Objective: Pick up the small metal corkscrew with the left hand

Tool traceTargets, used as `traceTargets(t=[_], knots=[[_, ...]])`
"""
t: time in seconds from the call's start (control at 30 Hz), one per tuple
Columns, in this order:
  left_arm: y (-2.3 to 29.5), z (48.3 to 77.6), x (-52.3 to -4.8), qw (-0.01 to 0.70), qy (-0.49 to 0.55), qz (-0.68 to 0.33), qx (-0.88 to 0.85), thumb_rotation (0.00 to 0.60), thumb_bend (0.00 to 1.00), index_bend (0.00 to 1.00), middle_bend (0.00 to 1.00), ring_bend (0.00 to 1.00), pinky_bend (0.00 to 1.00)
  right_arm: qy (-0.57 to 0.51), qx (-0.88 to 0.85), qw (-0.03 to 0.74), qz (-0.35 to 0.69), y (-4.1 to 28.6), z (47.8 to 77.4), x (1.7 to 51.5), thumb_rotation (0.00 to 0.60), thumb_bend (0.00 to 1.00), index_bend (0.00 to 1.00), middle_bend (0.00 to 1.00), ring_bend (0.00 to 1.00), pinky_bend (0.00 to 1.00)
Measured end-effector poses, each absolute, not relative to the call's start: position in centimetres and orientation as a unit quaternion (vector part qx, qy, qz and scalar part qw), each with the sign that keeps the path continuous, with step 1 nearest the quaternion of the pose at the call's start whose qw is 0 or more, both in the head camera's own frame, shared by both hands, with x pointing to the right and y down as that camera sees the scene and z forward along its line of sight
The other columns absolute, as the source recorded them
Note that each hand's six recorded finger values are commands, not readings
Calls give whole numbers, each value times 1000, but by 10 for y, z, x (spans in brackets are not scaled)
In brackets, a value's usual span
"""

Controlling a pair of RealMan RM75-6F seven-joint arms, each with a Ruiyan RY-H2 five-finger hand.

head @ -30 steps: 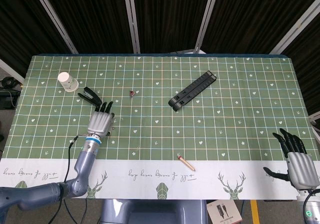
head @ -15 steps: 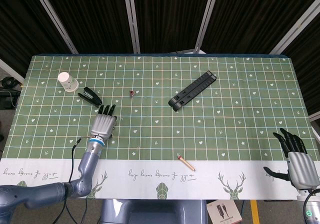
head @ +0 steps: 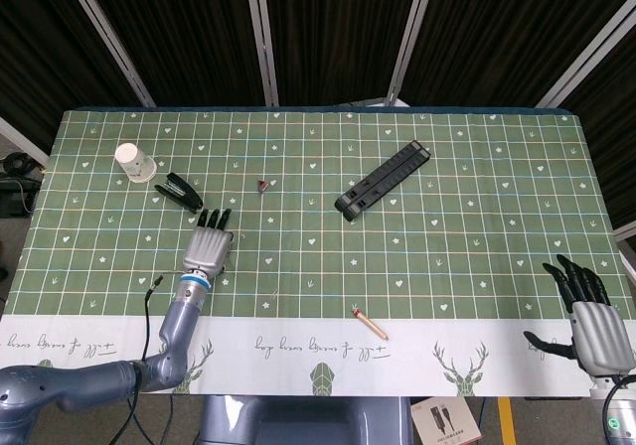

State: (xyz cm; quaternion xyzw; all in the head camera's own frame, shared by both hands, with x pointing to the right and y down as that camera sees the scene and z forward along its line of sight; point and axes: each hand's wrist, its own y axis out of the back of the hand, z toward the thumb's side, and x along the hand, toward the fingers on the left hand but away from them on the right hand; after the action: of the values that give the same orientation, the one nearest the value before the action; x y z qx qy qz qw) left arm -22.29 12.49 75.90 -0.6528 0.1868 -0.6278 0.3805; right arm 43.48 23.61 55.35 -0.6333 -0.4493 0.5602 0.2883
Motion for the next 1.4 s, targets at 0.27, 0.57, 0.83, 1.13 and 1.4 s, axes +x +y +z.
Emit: traceTargets(t=[0.27, 0.57, 0.83, 1.13, 1.4], knots=[[122, 751, -220, 378, 201, -617, -660, 600, 415, 597, 0, 0, 0, -449, -633, 289, 560, 236, 553, 435, 600, 36, 118, 0, 0, 34], [112, 727, -221, 382, 223, -599, -668, 600, 414, 600, 0, 0, 0, -448, -633, 290, 561, 237, 553, 435, 600, 36, 118, 0, 0, 34], [108, 706, -217, 342, 284, -565, -695, 600, 414, 600, 0, 0, 0, -447, -632, 291, 562, 237, 553, 434, 600, 36, 118, 0, 0, 34], [117, 686, -202, 168, 409, -470, -764, 600, 421, 604, 0, 0, 0, -448, -629, 294, 563, 237, 553, 434, 600, 35, 118, 0, 0, 34], [134, 678, -184, 31, 455, -384, -803, 600, 432, 610, 0, 0, 0, -448, -629, 294, 564, 237, 554, 434, 600, 36, 117, 0, 0, 34]])
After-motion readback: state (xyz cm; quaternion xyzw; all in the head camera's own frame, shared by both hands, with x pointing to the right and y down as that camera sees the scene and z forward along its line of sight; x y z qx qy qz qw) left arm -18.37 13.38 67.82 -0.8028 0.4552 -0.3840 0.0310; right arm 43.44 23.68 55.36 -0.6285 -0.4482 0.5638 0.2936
